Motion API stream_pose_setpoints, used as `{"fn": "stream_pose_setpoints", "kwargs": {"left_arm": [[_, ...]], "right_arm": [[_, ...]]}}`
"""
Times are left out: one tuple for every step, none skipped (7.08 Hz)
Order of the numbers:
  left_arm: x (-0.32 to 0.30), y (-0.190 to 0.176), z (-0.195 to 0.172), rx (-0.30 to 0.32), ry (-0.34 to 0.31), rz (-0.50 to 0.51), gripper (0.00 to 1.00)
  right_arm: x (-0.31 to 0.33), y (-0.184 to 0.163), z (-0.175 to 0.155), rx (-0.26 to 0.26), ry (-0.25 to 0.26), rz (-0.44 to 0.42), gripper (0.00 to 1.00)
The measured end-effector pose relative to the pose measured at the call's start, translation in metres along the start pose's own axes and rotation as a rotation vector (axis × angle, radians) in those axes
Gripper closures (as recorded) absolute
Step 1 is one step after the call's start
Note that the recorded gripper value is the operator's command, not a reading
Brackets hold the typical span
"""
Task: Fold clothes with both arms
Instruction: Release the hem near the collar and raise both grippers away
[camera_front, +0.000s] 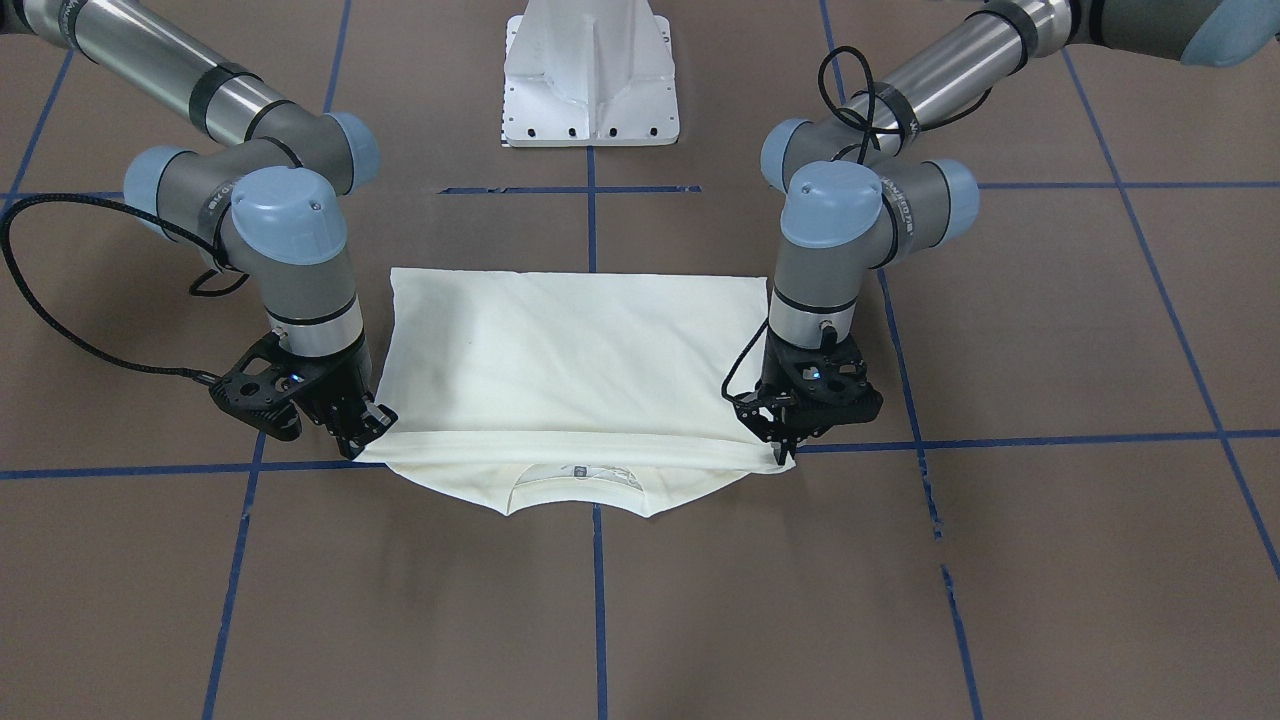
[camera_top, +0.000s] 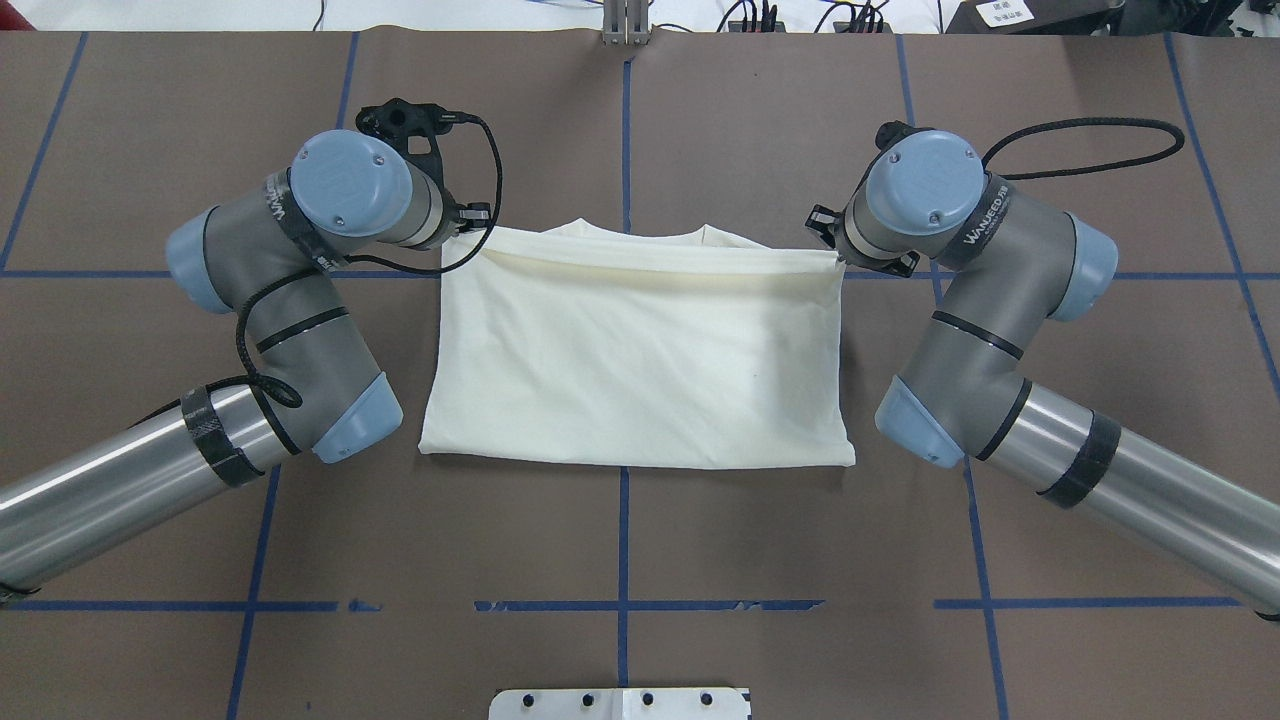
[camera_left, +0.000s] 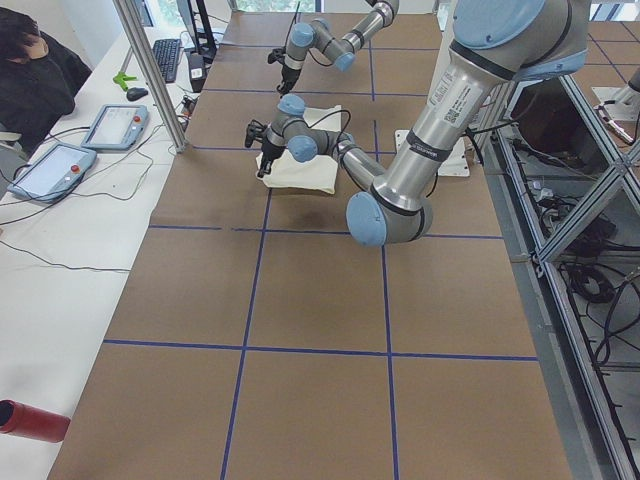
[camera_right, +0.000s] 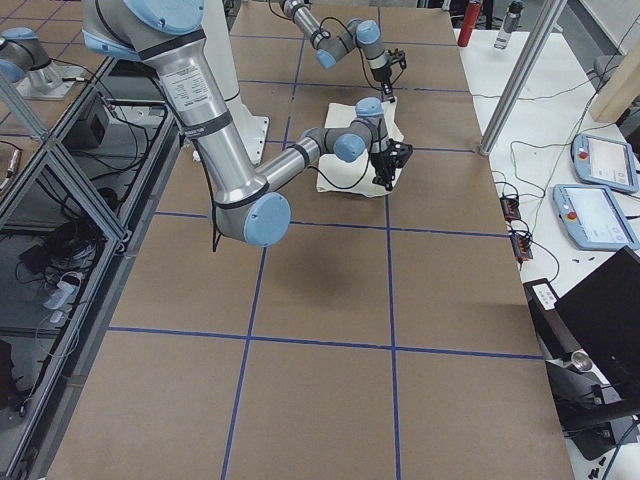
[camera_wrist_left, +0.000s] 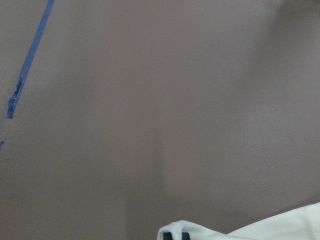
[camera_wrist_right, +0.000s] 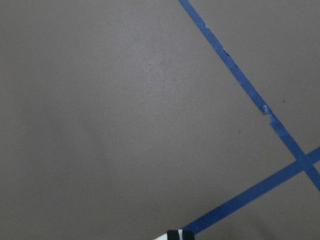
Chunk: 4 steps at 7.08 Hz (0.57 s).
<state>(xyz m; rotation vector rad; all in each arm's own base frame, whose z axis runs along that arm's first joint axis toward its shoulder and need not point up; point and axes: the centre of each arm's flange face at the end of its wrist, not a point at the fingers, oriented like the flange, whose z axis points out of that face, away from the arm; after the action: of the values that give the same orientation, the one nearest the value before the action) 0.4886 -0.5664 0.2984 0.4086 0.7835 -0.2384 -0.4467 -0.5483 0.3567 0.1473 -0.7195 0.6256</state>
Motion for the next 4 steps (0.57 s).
{"fn": "stream_pose_setpoints", "kwargs": {"left_arm": [[0.001,0.003,0.000,0.000,0.008,0.002,0.00],[0.000,0.005,-0.007,0.007,0.038,0.017,0.00],[-0.005,0.011,-0.026,0.013,0.091,0.062,0.00],[-0.019,0.025,-0.053,-0.005,0.155,0.124,0.00]], "right_arm": [[0.000,0.002,0.001,0.000,-0.002,-0.011,0.00],[-0.003,0.002,-0.005,0.002,-0.015,-0.038,0.00],[-0.005,-0.002,-0.018,0.000,-0.041,-0.099,0.00],[-0.004,-0.010,-0.032,-0.009,-0.068,-0.179,0.00]]}}
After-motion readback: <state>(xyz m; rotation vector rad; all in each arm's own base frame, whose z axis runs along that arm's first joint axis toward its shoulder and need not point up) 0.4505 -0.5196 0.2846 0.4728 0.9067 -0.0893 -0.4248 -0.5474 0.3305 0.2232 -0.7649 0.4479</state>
